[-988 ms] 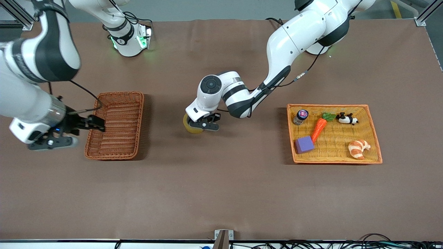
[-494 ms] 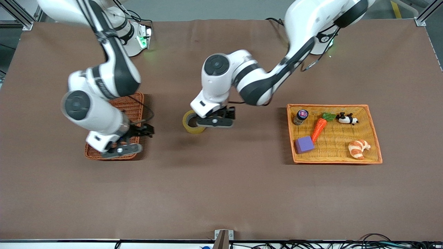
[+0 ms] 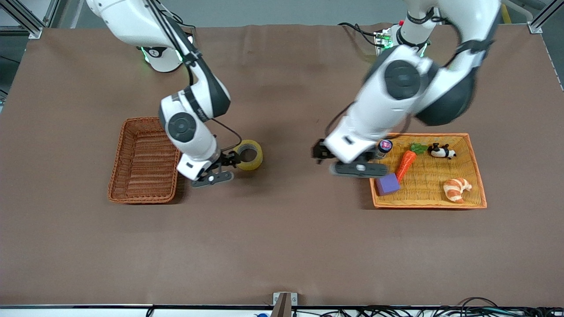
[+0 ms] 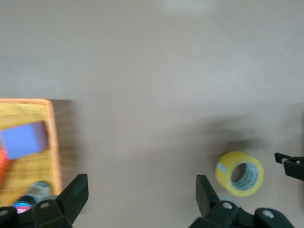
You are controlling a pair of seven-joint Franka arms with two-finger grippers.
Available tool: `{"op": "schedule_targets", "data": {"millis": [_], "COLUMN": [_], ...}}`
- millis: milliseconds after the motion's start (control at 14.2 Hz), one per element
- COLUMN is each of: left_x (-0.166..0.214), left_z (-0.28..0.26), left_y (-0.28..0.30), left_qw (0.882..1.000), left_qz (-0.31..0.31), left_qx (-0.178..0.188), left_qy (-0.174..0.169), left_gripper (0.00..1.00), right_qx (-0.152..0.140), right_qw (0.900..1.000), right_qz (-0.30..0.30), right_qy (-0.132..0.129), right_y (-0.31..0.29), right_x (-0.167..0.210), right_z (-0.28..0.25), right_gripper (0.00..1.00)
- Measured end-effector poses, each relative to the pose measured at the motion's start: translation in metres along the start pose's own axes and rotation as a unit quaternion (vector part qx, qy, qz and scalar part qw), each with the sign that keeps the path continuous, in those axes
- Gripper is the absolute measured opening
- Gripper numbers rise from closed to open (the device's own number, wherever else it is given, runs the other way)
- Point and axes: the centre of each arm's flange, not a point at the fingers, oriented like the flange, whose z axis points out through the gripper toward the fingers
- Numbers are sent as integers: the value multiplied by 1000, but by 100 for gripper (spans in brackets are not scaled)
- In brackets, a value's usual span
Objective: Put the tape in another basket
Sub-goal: 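Hand the tape to the right gripper while the left gripper withdraws, then carry the tape roll with the right gripper over the wicker basket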
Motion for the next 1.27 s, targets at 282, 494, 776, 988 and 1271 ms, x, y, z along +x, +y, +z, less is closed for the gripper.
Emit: {"op": "schedule_targets", "data": {"millis": [282,494,776,988,1271], "left_x": [-5,-28,-56,-74,-81], "left_z": [-80,-137,-160,-159,-143], "left_y": [-107,-161,-215,-231,-236], "left_qw": [1000,999,999,999,997], "left_qz": [10,24,13,3,12], "left_qx": [-2,10,19,33,69], "left_qy": [18,41,46,35,18], "left_gripper": [100,100,98,98,100], "right_qx": [-3,-6,-5,-5,-7], "right_qw": [1000,1000,999,999,999], "right_qz": [-9,-18,-31,-37,-36], "right_qy": [4,-1,7,9,10], "right_y": [-19,-31,-46,-49,-46], "right_x": [-27,-43,-54,-64,-67], "right_z": [39,53,60,70,77], "right_gripper": [100,100,100,100,96]}}
